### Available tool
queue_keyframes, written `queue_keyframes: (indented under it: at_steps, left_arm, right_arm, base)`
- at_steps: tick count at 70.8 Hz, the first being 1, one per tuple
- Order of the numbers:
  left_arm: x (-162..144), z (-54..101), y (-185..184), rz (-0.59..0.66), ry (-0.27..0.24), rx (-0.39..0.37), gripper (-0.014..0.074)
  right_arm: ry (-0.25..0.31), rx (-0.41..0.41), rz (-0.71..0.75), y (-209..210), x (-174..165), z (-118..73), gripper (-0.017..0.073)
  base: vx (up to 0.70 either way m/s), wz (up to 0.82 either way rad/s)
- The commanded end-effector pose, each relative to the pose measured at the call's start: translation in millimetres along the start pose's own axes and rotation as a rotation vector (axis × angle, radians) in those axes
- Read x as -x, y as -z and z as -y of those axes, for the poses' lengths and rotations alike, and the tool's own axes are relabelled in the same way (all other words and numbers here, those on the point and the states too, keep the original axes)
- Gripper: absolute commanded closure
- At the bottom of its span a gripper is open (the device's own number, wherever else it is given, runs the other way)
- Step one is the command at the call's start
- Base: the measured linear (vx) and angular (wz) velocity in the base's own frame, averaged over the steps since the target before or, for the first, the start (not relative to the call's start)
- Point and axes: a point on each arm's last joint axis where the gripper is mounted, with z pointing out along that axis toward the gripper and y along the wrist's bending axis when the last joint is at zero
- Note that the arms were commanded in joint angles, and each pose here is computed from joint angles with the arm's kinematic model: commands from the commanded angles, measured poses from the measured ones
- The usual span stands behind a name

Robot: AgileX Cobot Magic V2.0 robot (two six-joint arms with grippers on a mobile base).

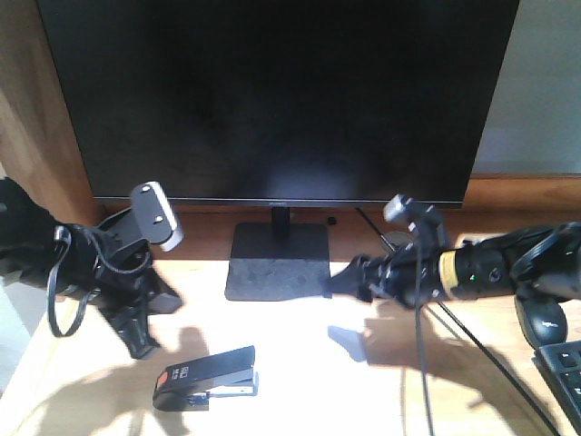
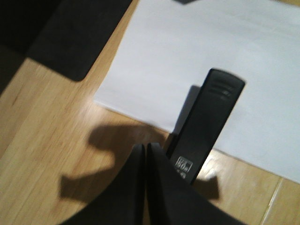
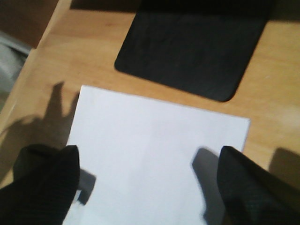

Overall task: Grab stapler and paper to desk for stapling
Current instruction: 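Open the right gripper and lift both grippers away from the desk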

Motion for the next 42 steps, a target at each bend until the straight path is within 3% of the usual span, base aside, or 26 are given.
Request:
queue_keyframes:
  at_steps: [1, 11, 24, 32, 42]
  left_arm:
    - [3.1, -8.2, 16.5, -0.008, 0.082, 0.128, 0.06]
    - [-6.2, -16.4, 18.6, -0.1, 0.161, 0.229, 0.06]
    - [-11.7, -24.2, 26.0, -0.141, 0.254, 0.35, 0.06]
    - [-6.7, -27.2, 39.4, -0.069, 0.307, 0.439, 0.06]
    - [4.0, -27.3, 57.8, 0.068, 0.329, 0.509, 0.06]
  right_arm:
    - [0.108, -0.084, 0.118, 23.9, 20.7, -9.8, -0.0006]
    - [0.211, -0.231, 0.197, 40.4, 25.3, -7.2, 0.0048]
    - [0.34, -0.484, 0.263, 71.8, 11.9, -1.1, 0.0146]
    - [0.371, -0.622, 0.307, 94.9, 0.5, -0.8, 0.0239]
    - [0.378, -0.691, 0.371, 120.1, -11.5, -9.3, 0.0437]
  base:
    - [0.0, 0.0]
    - [0.0, 0.0]
    - [0.0, 0.0]
    - [0.0, 0.0]
    - [0.0, 0.0]
